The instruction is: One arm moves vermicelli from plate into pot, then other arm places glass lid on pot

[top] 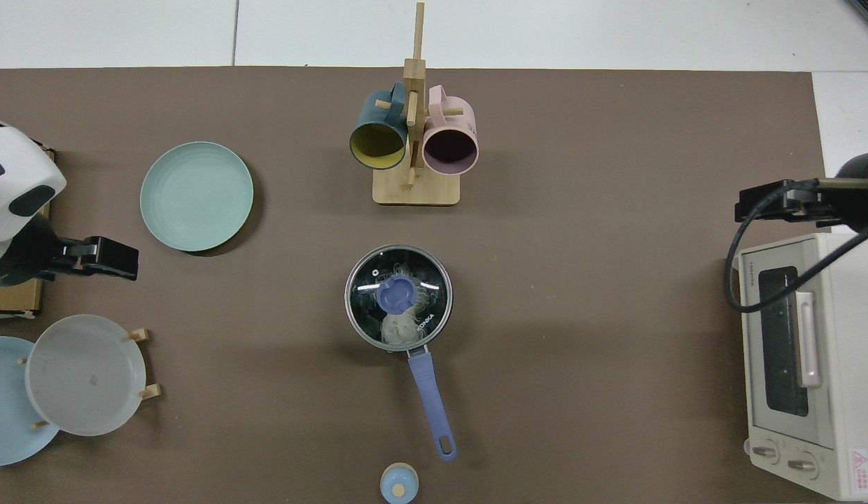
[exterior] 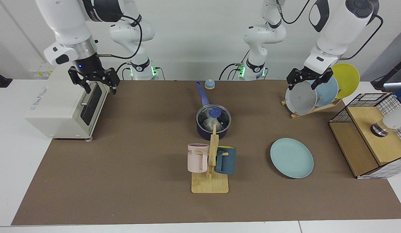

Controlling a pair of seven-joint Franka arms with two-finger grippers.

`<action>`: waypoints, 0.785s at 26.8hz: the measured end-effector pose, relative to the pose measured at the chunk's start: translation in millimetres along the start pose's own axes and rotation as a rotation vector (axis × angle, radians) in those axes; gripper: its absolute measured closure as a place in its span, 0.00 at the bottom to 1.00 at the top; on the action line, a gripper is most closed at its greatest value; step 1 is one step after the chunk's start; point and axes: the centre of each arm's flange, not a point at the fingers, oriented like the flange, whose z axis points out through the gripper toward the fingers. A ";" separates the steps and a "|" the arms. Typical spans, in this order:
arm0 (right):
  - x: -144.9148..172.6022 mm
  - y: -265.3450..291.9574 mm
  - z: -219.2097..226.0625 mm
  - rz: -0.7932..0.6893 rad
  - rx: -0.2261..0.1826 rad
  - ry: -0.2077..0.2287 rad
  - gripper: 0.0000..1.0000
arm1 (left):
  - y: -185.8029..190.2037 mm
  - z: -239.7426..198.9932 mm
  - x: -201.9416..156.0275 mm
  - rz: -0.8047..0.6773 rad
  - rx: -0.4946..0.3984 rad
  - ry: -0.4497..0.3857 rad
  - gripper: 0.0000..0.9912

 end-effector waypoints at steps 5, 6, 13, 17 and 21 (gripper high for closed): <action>-6.2 23.3 -22.3 0.037 0.002 0.031 0.00 | -2.8 -1.7 -1.0 -0.005 0.000 0.003 0.00; -7.6 27.9 -23.7 0.041 0.001 0.027 0.00 | -4.9 -2.2 -1.3 -0.009 0.000 0.004 0.00; -14.7 38.1 -27.3 0.025 -0.007 0.000 0.00 | -22.2 -6.6 -4.5 -0.042 -0.002 0.013 0.00; -14.8 37.0 -27.3 0.022 -0.014 0.000 0.00 | -22.7 -7.8 -5.3 -0.043 -0.002 0.015 0.00; -15.5 35.1 -26.8 0.018 -0.014 -0.005 0.00 | -17.3 -8.3 -5.3 -0.033 -0.001 0.016 0.00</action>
